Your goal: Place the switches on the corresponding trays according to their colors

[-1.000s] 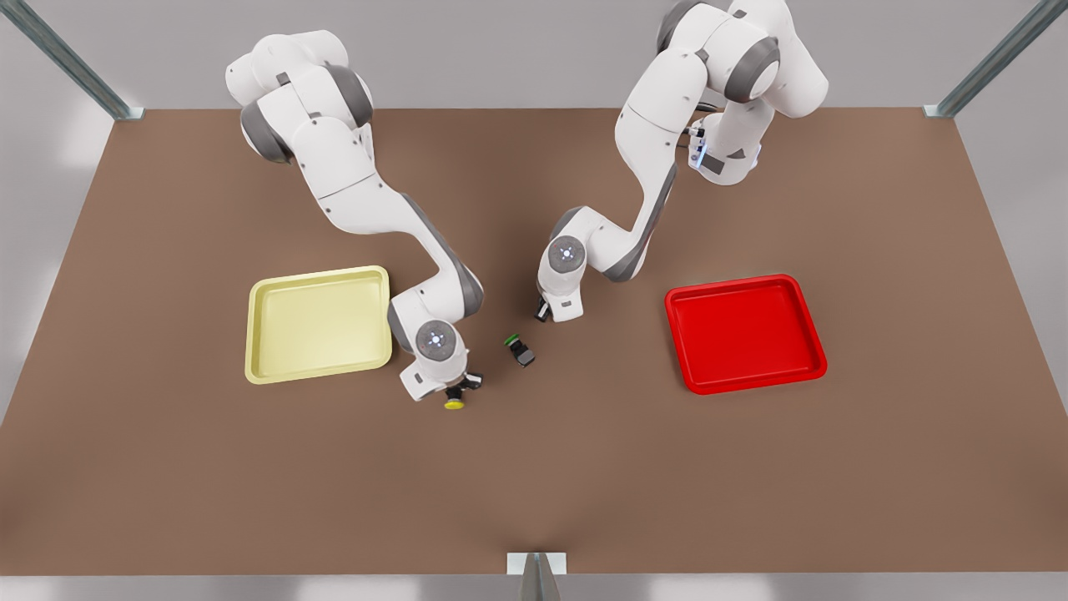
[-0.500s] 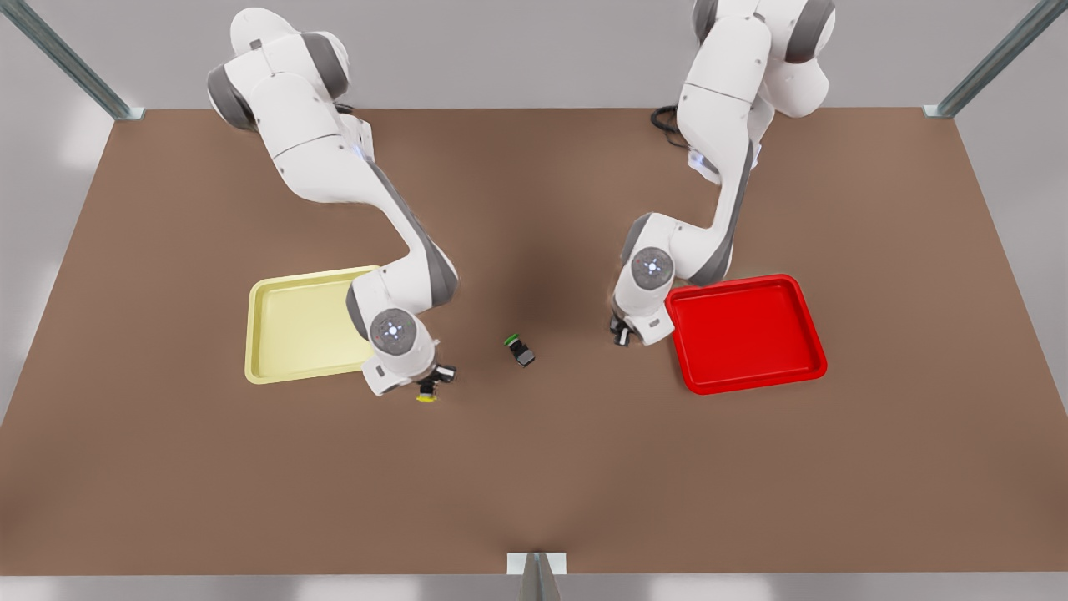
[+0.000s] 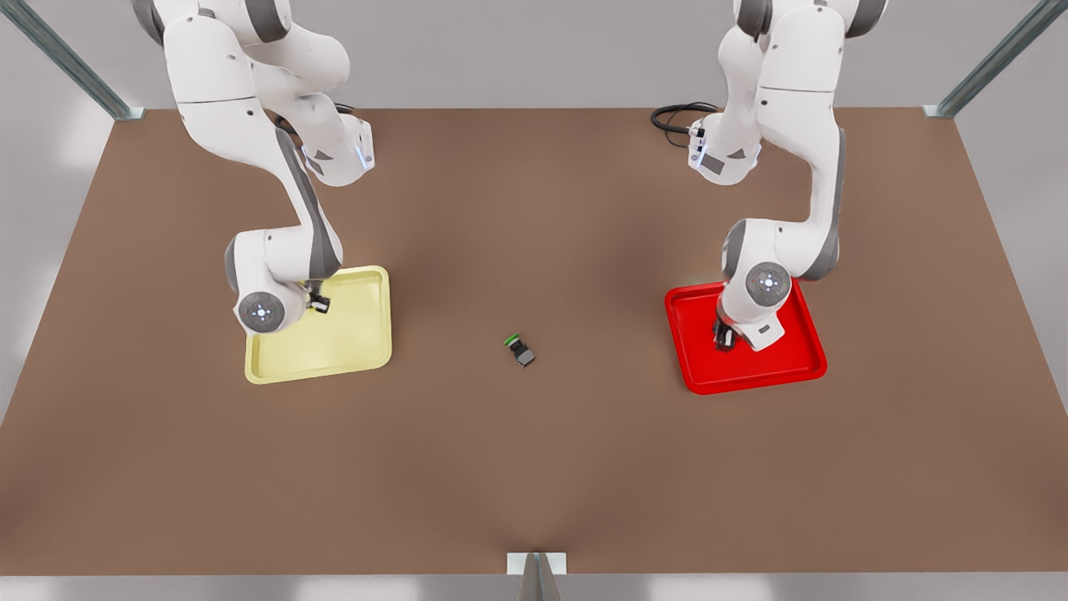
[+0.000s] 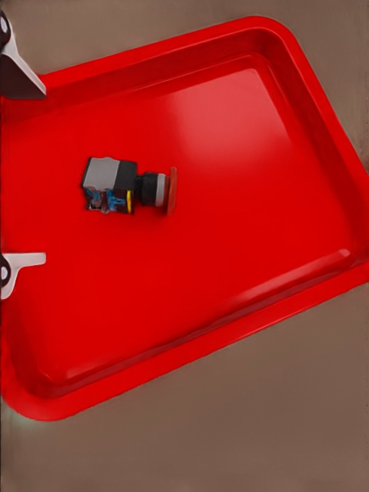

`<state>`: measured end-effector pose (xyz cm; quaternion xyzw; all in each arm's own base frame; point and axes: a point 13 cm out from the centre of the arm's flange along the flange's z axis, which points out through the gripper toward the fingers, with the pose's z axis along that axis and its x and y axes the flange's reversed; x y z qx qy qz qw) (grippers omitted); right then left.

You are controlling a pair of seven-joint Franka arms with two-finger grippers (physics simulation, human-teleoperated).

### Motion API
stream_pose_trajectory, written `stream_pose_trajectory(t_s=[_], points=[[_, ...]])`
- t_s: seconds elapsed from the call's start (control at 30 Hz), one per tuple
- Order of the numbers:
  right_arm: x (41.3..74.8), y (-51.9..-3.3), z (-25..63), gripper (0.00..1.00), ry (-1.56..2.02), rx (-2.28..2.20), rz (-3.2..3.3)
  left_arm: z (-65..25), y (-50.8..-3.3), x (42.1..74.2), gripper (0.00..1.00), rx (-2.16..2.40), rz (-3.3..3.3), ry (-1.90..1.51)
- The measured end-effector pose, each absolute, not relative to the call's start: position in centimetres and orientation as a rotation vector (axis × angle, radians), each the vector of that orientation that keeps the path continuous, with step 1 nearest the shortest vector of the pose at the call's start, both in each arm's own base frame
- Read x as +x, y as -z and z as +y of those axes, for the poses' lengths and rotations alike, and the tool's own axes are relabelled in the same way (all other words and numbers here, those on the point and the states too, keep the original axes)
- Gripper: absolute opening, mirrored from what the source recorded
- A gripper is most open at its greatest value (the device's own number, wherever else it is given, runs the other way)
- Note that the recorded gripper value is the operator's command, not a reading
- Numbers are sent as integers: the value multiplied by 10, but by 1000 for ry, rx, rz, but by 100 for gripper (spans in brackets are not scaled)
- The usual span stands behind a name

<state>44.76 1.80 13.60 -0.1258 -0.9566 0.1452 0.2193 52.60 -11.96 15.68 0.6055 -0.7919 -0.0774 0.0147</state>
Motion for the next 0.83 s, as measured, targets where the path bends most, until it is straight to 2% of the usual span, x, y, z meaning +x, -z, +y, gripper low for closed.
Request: stream_pose_trajectory(t_s=[0.07,0.1,0.17,0.2,0.27,0.3,0.37,0.43,0.6,0.83], points=[[460,-142,18,100,-396,-319,-2674,-139,-288,611,100,1879,-2570,24],[473,-152,19,100,-388,-311,-2700,-135,-342,628,100,1841,-2613,-20],[525,-199,17,100,-356,-330,-2797,-121,-418,635,100,1720,-2697,-31],[559,-240,11,100,-335,-356,-2865,-117,-440,630,100,1641,-2732,-14],[613,-341,-15,100,-291,-445,-2990,-106,-460,613,100,1451,-2768,29],[625,-385,-26,100,-276,-474,-3033,-99,-472,610,100,1362,-2787,16],[621,-438,-36,100,-254,-476,-3056,-92,-482,600,100,1163,-2808,-20],[598,-487,-27,100,-204,-417,-3083,-90,-492,587,100,994,-2849,-25],[568,-498,-11,100,-178,-265,-3019,-92,-487,572,100,676,-2883,7],[553,-493,-12,100,-169,-150,-2959,-91,-487,562,100,378,-2903,1]])
